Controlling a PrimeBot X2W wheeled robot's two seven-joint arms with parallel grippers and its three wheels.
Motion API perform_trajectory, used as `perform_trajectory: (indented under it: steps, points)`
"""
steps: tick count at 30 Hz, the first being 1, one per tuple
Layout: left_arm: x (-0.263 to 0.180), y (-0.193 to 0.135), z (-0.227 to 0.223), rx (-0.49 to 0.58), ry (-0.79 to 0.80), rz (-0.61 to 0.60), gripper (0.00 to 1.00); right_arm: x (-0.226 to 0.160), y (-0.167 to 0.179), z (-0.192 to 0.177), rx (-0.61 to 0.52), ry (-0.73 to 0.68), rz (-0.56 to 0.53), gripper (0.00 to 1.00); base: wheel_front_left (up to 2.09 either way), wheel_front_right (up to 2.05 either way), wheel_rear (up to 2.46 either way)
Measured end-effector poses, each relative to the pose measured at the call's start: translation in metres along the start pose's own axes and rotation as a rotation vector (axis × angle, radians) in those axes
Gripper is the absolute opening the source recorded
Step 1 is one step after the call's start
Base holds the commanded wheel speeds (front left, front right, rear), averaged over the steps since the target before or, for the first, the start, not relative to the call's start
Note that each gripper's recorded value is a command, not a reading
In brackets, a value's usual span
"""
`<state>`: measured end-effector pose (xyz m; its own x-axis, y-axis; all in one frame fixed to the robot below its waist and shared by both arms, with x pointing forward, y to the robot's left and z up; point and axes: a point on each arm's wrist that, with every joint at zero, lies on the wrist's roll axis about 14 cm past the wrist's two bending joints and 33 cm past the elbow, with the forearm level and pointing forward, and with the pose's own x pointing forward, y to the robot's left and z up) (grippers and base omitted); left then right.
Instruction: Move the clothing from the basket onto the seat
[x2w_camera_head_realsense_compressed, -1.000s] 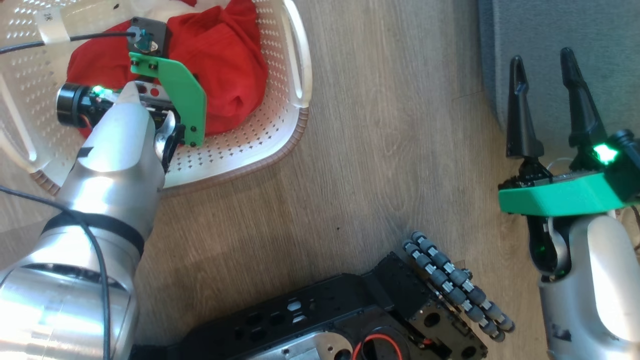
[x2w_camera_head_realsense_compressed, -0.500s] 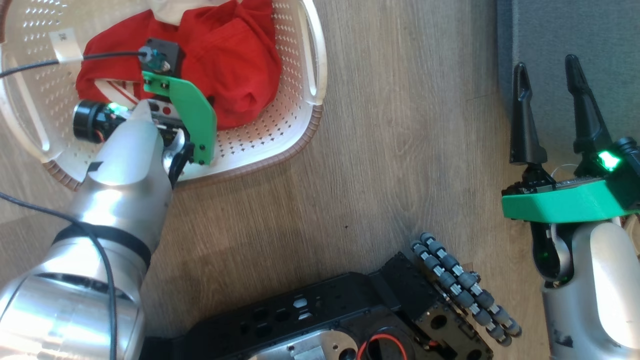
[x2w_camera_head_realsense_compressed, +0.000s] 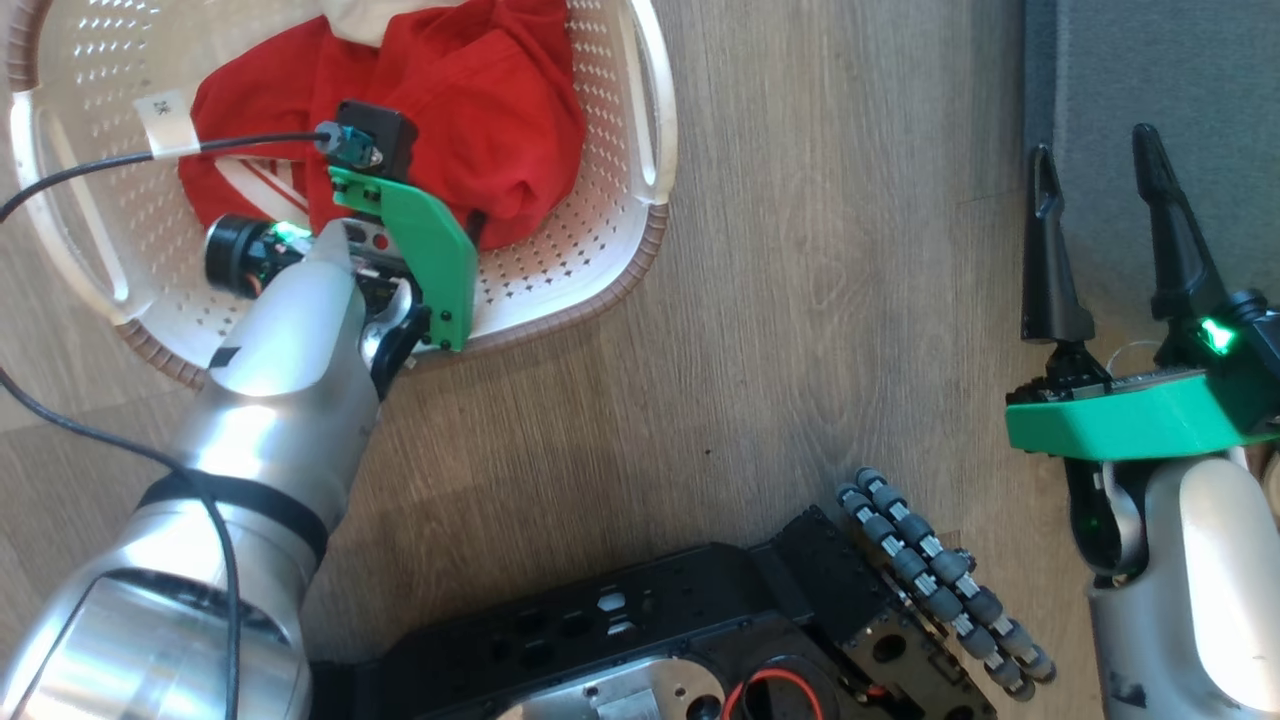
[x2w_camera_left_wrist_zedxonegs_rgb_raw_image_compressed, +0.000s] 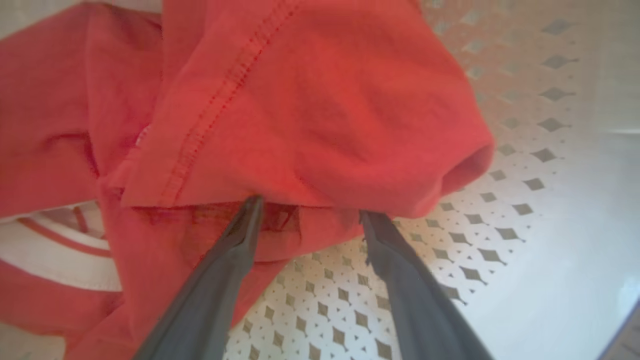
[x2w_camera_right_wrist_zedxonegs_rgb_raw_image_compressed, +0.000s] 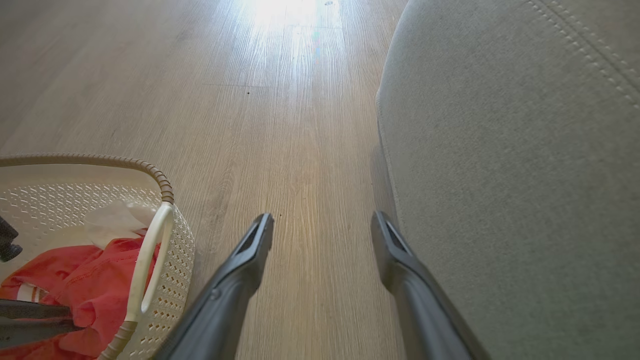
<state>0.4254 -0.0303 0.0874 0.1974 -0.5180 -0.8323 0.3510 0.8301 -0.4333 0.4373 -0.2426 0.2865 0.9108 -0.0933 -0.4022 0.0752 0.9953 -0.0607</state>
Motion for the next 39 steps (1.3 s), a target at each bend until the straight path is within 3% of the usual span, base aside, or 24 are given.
perform_trajectory:
  steps: [23, 24, 25, 26, 27, 28, 39]
  points:
    - [-0.005, -0.001, 0.007, -0.021, -0.094, 0.0, 1.0, 0.004, 0.015, -0.006, -0.016, 0.004, 0.043, 1.0, 0.0, 0.0, 0.0]
    - [-0.005, 0.0, 0.007, -0.021, -0.098, 0.0, 0.87, 0.005, 0.016, -0.006, -0.018, 0.004, 0.046, 1.0, 0.0, 0.0, 0.0]
    - [-0.006, 0.0, 0.007, -0.017, -0.102, -0.001, 0.48, 0.005, 0.017, -0.006, -0.02, 0.003, 0.049, 1.0, 0.0, 0.0, 0.0]
    - [-0.006, 0.0, 0.007, -0.013, -0.109, -0.001, 0.4, 0.005, 0.018, -0.006, -0.023, 0.002, 0.052, 1.0, 0.0, 0.0, 0.0]
    - [-0.007, 0.0, 0.008, -0.012, -0.118, -0.001, 0.12, 0.005, 0.019, -0.006, -0.023, 0.001, 0.054, 1.0, 0.0, 0.0, 0.0]
    - [-0.007, 0.0, 0.009, -0.006, -0.125, -0.002, 0.0, 0.005, 0.019, -0.006, -0.025, 0.003, 0.055, 1.0, 0.0, 0.0, 0.0]
    - [-0.013, 0.011, 0.024, -0.027, -0.199, 0.02, 0.0, 0.006, 0.023, -0.011, -0.028, 0.01, 0.066, 1.0, 0.0, 0.0, 0.0]
